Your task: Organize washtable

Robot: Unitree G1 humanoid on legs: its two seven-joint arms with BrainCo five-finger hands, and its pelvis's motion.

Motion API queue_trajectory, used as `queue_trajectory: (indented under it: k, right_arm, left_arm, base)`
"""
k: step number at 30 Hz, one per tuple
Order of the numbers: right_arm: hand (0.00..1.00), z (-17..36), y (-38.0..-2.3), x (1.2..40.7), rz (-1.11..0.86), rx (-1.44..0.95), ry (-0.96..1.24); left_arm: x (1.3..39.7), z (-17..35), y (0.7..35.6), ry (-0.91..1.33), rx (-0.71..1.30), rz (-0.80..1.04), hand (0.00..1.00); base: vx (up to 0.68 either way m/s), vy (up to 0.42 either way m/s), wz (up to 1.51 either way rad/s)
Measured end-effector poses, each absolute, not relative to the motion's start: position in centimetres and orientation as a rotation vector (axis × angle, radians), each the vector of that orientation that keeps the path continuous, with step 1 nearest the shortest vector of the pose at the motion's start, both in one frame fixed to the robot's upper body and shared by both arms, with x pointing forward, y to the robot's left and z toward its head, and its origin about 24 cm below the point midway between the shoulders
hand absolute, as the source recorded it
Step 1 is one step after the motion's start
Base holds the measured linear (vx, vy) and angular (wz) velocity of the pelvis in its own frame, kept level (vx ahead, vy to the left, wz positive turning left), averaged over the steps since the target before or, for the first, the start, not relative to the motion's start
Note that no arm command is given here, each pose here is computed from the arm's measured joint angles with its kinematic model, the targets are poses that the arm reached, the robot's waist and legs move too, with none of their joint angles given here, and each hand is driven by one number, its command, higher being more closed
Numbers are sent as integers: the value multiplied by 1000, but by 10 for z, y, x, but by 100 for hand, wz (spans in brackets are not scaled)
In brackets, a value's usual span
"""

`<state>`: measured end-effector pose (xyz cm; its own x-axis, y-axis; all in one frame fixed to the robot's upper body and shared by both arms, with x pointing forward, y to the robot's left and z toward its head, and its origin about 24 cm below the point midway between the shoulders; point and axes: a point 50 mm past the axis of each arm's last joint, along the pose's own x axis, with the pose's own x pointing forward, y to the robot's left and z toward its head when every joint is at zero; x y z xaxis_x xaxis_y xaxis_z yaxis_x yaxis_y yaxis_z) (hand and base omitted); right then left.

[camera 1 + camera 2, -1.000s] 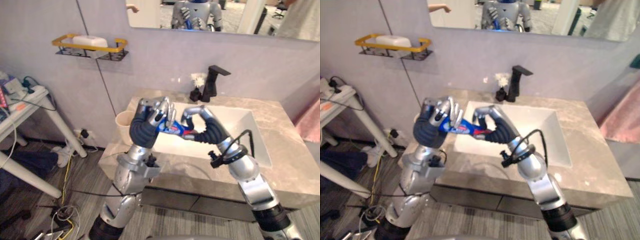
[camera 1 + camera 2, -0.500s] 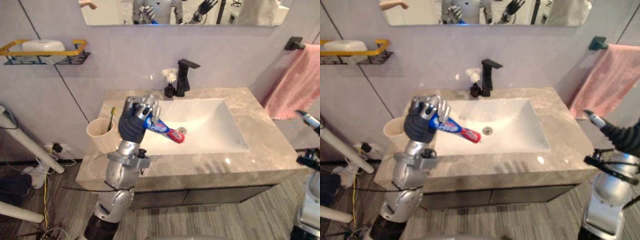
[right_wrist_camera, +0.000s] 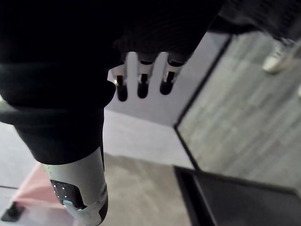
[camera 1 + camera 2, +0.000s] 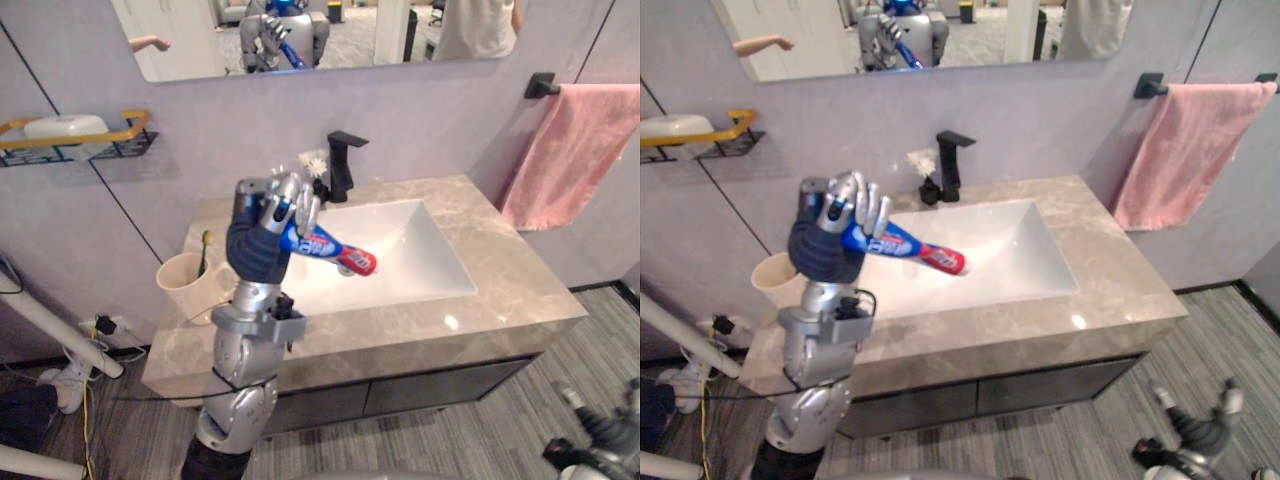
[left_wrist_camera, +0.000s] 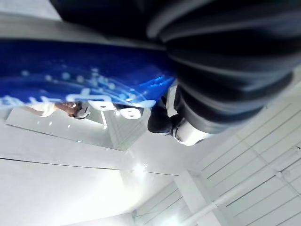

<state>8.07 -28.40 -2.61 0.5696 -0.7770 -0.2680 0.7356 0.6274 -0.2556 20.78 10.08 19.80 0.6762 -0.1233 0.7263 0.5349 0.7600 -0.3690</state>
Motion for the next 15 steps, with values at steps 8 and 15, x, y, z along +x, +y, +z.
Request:
queue_trajectory:
  k: [8, 15]
  right_arm:
    - [0, -82, -231, 73, -608, 93, 609]
    - [0, -97, -221, 71, -508, 120, 686]
  left_arm:
    - [198, 229, 135, -976, -498, -219, 100]
    - [204, 231, 172, -1002, -277, -37, 100]
  base:
    - [-36, -16, 4]
    - [12, -18, 6]
